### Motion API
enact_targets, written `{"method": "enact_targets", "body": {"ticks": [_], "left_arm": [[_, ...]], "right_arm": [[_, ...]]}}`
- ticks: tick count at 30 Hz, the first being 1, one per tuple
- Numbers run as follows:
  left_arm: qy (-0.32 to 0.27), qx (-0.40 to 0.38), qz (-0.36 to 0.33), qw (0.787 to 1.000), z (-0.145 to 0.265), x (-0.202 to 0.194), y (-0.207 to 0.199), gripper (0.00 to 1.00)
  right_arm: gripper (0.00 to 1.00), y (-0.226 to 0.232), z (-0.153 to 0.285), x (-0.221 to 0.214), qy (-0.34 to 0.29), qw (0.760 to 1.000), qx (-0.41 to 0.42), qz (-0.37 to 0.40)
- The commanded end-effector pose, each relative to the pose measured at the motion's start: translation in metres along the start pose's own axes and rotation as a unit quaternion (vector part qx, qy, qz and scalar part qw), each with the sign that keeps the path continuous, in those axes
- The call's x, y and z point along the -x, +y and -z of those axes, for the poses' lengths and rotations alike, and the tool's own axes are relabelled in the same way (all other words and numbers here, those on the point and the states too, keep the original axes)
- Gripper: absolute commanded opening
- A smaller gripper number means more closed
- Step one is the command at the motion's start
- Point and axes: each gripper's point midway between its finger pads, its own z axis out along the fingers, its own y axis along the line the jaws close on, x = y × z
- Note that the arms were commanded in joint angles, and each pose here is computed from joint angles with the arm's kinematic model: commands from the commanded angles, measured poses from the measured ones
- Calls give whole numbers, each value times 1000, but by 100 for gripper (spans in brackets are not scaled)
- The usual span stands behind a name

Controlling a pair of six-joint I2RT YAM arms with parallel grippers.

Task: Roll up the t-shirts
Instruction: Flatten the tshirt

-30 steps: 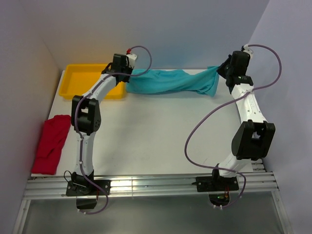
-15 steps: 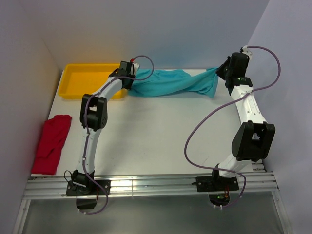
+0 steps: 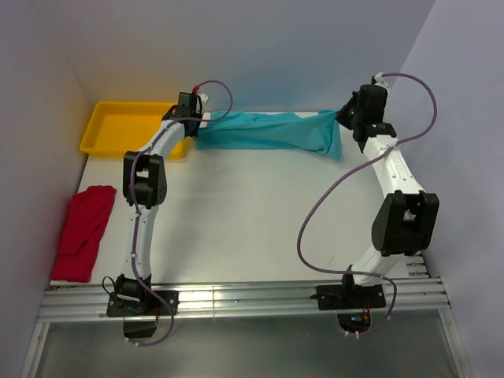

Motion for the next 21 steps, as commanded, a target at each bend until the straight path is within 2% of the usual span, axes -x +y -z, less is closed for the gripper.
{"method": "enact_targets", "body": {"ticks": [1, 21], "left_arm": [[-13, 35, 15, 999, -2, 11, 28, 0], [-58, 58, 1, 997, -2, 41, 56, 0]], "right_arm": [[0, 21, 0, 20, -28, 999, 23, 14], [0, 27, -12, 15, -16, 999, 19, 33]]}}
